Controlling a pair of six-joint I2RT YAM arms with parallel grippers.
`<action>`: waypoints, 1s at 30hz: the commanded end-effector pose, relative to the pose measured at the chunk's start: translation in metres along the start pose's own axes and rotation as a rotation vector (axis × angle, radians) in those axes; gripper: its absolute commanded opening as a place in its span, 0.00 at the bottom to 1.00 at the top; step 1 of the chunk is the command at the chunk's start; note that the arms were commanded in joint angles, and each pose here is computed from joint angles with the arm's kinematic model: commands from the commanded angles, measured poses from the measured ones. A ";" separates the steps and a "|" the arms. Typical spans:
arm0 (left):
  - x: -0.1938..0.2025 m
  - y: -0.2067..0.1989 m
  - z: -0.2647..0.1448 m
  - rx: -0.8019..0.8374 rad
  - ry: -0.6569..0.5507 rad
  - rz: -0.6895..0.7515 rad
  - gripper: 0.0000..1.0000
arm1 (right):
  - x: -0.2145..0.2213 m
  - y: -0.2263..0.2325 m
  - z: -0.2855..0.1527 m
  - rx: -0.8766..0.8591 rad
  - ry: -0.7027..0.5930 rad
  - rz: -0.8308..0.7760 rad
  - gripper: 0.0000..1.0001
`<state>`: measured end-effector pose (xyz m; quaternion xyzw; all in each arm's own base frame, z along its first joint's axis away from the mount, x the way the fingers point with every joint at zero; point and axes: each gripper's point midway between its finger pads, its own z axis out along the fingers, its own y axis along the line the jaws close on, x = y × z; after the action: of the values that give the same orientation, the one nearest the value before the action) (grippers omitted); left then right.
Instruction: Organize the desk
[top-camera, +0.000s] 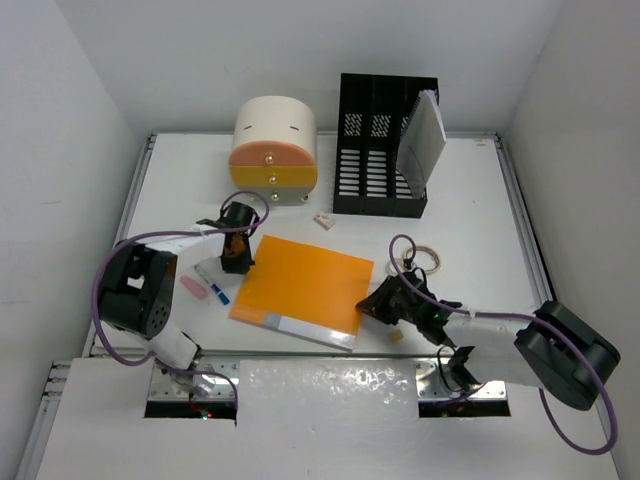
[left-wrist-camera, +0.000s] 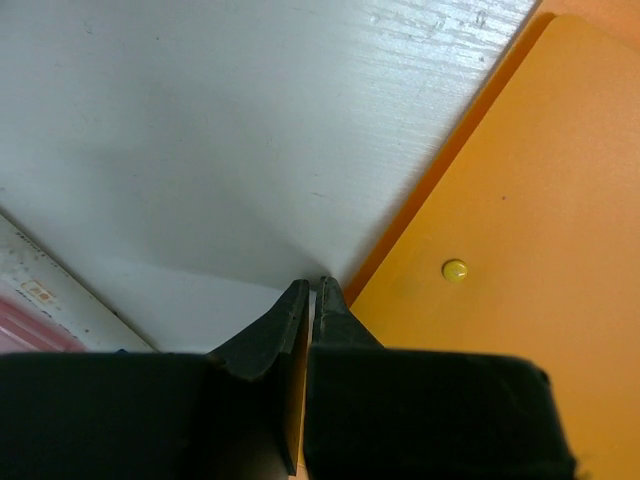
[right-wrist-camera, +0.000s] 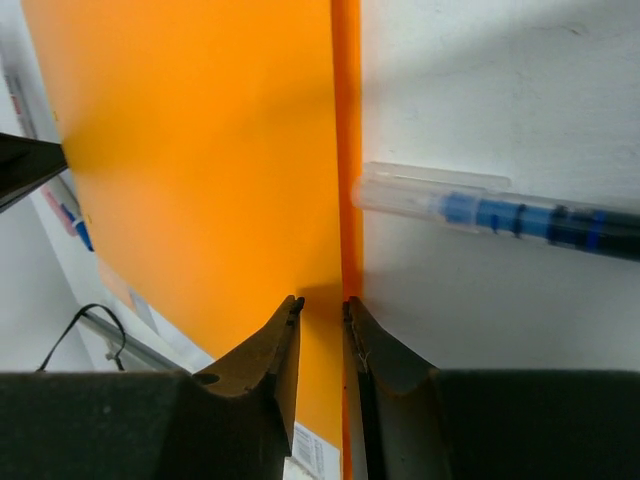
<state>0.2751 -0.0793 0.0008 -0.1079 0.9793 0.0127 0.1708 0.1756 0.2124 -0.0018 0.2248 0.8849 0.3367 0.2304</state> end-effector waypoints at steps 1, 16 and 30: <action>0.016 -0.005 0.001 0.014 0.044 -0.001 0.00 | -0.014 0.064 -0.006 -0.236 -0.044 0.017 0.22; 0.013 -0.004 0.000 0.006 0.032 -0.001 0.00 | -0.027 0.080 -0.026 -0.332 -0.110 0.038 0.21; 0.011 -0.002 -0.001 -0.005 0.022 -0.004 0.00 | -0.032 0.128 -0.045 -0.633 -0.131 0.086 0.18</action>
<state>0.2780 -0.0678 0.0016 -0.1127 0.9757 0.0434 0.1827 0.1952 0.2313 0.0473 0.2316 0.8044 0.4620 0.2931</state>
